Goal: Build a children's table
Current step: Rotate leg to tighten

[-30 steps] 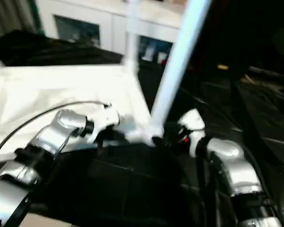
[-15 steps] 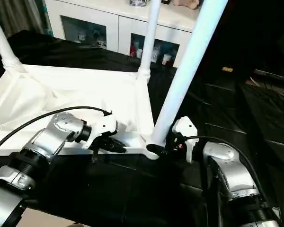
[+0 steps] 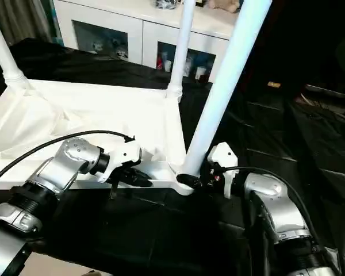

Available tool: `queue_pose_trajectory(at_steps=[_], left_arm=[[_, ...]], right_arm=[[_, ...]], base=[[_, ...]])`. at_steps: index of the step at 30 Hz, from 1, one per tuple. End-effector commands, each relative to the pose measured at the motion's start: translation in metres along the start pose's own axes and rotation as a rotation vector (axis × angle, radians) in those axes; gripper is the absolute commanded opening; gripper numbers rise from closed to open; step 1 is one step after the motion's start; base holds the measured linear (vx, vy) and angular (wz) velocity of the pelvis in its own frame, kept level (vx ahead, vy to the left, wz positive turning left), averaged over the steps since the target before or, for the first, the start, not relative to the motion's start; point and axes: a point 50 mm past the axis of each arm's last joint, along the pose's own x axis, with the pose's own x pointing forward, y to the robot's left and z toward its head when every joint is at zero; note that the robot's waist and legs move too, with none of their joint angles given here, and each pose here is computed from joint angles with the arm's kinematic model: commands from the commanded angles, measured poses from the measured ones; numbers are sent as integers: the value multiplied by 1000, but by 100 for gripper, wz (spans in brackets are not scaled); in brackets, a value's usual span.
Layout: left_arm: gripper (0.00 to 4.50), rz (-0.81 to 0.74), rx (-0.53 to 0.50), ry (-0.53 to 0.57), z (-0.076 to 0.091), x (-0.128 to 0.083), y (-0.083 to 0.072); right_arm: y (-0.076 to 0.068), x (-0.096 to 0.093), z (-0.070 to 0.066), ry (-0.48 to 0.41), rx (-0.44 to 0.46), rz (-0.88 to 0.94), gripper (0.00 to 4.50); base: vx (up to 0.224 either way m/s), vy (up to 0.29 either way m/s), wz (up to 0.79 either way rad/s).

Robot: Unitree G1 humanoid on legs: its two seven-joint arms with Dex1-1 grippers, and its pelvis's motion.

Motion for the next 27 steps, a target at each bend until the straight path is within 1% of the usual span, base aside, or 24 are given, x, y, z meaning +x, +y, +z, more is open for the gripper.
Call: queue_pose_trajectory(at_steps=[1,2,4,5,6,7,8,9,10,12,13,14,15,16,20,21,22,23,25,26,27], left_arm=[[0,76,-58,-81,10,16,4],[0,84,-63,-80,10,17,4],[0,171,-105,-66,9,23,10],[0,226,-138,-56,9,28,14],[0,248,-152,-54,9,30,15],[0,319,-208,-48,10,37,19],[0,344,-232,-50,11,40,20],[0,384,-267,-51,14,46,22],[0,405,-281,-50,16,50,23],[0,435,-295,-46,18,55,24],[0,447,-294,-38,19,58,24],[0,447,-291,-34,19,59,23],[0,446,-275,-18,20,63,22],[0,439,-263,-11,20,64,22],[0,424,-229,12,19,64,21],[0,416,-223,24,17,63,21],[0,415,-222,25,16,63,21],[0,404,-217,32,15,61,21],[0,372,-208,38,12,59,20],[0,361,-206,40,11,58,19],[0,321,-188,41,9,55,17]], right_arm=[[-3,1,-23,40,102,-123,243],[-3,2,-24,40,107,-131,243],[-6,5,-33,43,161,-222,243],[-9,8,-37,49,201,-309,242],[-11,10,-39,53,217,-344,239],[-17,15,-45,71,274,-484,239],[-19,18,-47,76,301,-540,225],[-21,23,-50,86,348,-629,225],[-22,27,-51,91,379,-682,219],[-22,34,-50,97,414,-727,213],[-21,41,-48,95,419,-732,209],[-20,43,-47,93,418,-731,208],[-18,53,-41,86,409,-718,208],[-17,57,-38,75,403,-706,208],[-17,62,-31,43,395,-670,208],[-17,62,-28,39,371,-637,208],[-16,62,-28,39,369,-634,208],[-16,60,-26,18,359,-591,242],[-16,55,-22,-10,338,-526,277],[-16,53,-21,-17,331,-505,279],[-16,47,-18,-33,311,-443,284]], base=[[0,0,0],[0,0,0],[0,0,0],[0,0,0],[0,0,0],[0,0,0],[0,0,0],[0,0,0],[0,0,0],[0,0,0],[0,0,0],[0,0,0],[0,0,0],[0,0,0],[0,0,0],[0,0,0],[0,0,0],[0,0,0],[0,0,0],[0,0,0],[0,0,0]])
